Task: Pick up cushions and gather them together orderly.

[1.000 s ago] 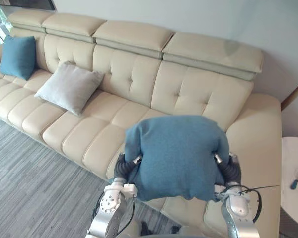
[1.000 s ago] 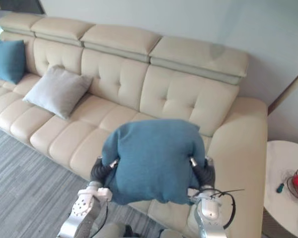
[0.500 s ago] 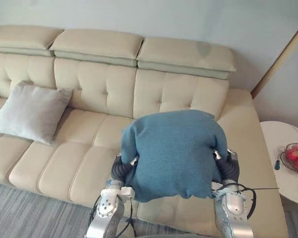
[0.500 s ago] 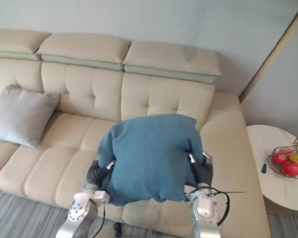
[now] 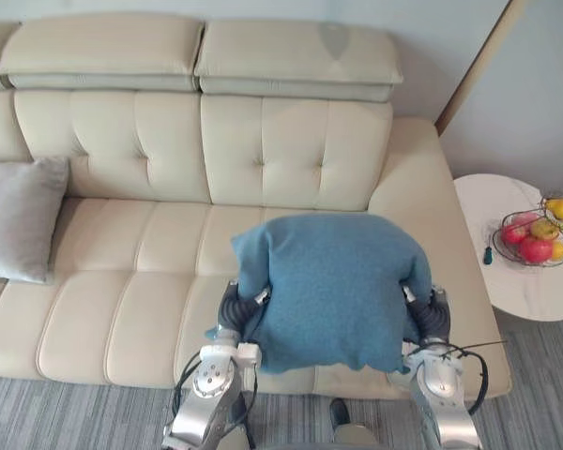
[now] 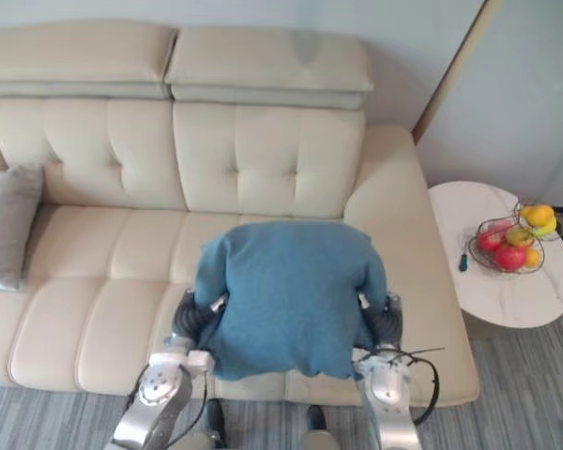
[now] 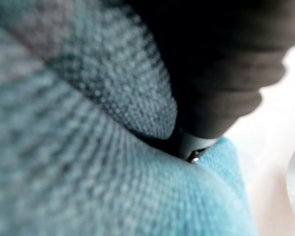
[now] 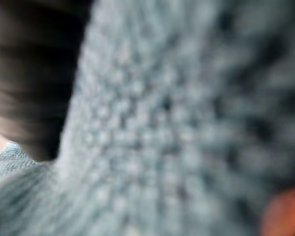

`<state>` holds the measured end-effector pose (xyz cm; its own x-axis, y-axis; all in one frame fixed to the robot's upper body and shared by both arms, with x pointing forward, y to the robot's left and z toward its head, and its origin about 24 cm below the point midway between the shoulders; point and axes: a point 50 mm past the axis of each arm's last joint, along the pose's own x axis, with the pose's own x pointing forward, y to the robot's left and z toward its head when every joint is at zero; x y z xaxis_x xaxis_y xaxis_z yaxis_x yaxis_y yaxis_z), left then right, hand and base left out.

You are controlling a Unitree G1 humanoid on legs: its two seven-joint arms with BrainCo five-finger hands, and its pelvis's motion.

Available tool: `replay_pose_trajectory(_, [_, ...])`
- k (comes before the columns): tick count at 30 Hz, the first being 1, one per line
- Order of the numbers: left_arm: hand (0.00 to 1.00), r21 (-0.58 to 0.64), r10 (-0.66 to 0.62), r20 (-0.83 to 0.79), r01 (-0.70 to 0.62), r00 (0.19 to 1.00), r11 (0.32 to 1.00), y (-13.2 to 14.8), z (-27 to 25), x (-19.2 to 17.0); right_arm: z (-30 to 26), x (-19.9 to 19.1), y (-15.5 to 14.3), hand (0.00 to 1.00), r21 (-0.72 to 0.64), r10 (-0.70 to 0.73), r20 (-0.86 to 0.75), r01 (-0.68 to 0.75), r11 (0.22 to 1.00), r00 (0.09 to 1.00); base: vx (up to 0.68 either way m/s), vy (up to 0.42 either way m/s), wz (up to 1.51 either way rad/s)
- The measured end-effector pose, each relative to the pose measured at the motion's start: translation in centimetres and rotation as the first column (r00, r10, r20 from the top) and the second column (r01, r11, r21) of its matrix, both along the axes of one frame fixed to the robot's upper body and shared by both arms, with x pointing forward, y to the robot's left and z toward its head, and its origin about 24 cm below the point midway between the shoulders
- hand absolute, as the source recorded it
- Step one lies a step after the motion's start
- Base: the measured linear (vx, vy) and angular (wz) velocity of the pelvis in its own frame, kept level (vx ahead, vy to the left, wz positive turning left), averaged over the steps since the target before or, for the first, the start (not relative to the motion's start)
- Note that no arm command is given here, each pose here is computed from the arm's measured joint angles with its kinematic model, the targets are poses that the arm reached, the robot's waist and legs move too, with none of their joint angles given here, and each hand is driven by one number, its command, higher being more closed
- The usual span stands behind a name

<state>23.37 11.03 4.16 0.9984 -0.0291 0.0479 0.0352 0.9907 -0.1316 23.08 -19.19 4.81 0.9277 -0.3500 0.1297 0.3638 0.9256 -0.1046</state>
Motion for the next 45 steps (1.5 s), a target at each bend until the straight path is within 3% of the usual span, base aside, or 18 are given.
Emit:
replay_pose_trajectory(7, [1.00,0.028,0.067,0.297,-0.079,0.953,0.997,-1.0,7.7,5.5,7.7,5.0,0.5,1.00,-0.076,-0.035,0.294,0.060,0.995,0.955,-0.10,0.004,0.04])
replay_pose_trajectory(10, [1.00,0.060,0.129,0.479,-0.180,0.868,0.982,-1.3,15.0,10.6,16.4,10.4,0.2,1.00,-0.161,-0.053,0.497,0.152,0.975,0.866,-0.13,0.024,0.12])
replay_pose_trajectory(13, [1.00,0.038,0.185,0.599,-0.258,0.779,0.965,-0.8,21.1,12.4,22.8,12.5,0.5,1.00,-0.163,-0.074,0.599,0.212,0.964,0.797,-0.12,0.033,0.02])
replay_pose_trajectory(14, [0.00,0.019,0.212,0.638,-0.290,0.740,0.957,-0.4,23.5,12.9,25.4,13.0,0.7,1.00,-0.158,-0.081,0.636,0.233,0.960,0.767,-0.12,0.043,0.00])
replay_pose_trajectory(15, [0.00,0.003,0.235,0.662,-0.315,0.712,0.949,0.0,25.3,13.2,27.2,13.2,1.0,0.00,-0.142,-0.092,0.660,0.243,0.960,0.745,-0.09,0.048,0.01])
replay_pose_trajectory(20, [0.00,-0.037,0.329,0.679,-0.417,0.657,0.908,1.2,31.3,14.7,31.2,15.1,0.4,0.00,-0.005,-0.193,0.611,0.248,0.969,0.768,-0.05,0.042,0.07])
replay_pose_trajectory(24, [0.00,-0.014,0.310,0.642,-0.394,0.702,0.919,1.0,31.2,15.4,29.4,16.3,-0.1,0.00,0.122,-0.200,0.509,0.160,0.980,0.837,0.00,0.022,0.04])
replay_pose_trajectory(32, [0.00,-0.074,0.323,0.397,-0.320,0.859,0.944,-0.8,22.8,16.8,20.5,17.5,2.5,0.00,0.232,-0.139,0.310,0.067,0.970,0.941,0.00,0.000,-0.07])
replay_pose_trajectory(45, [0.00,-0.085,0.309,0.325,-0.298,0.894,0.951,0.2,16.6,15.2,13.3,13.7,1.2,0.00,0.267,-0.159,0.295,0.078,0.960,0.942,-0.02,-0.002,0.02])
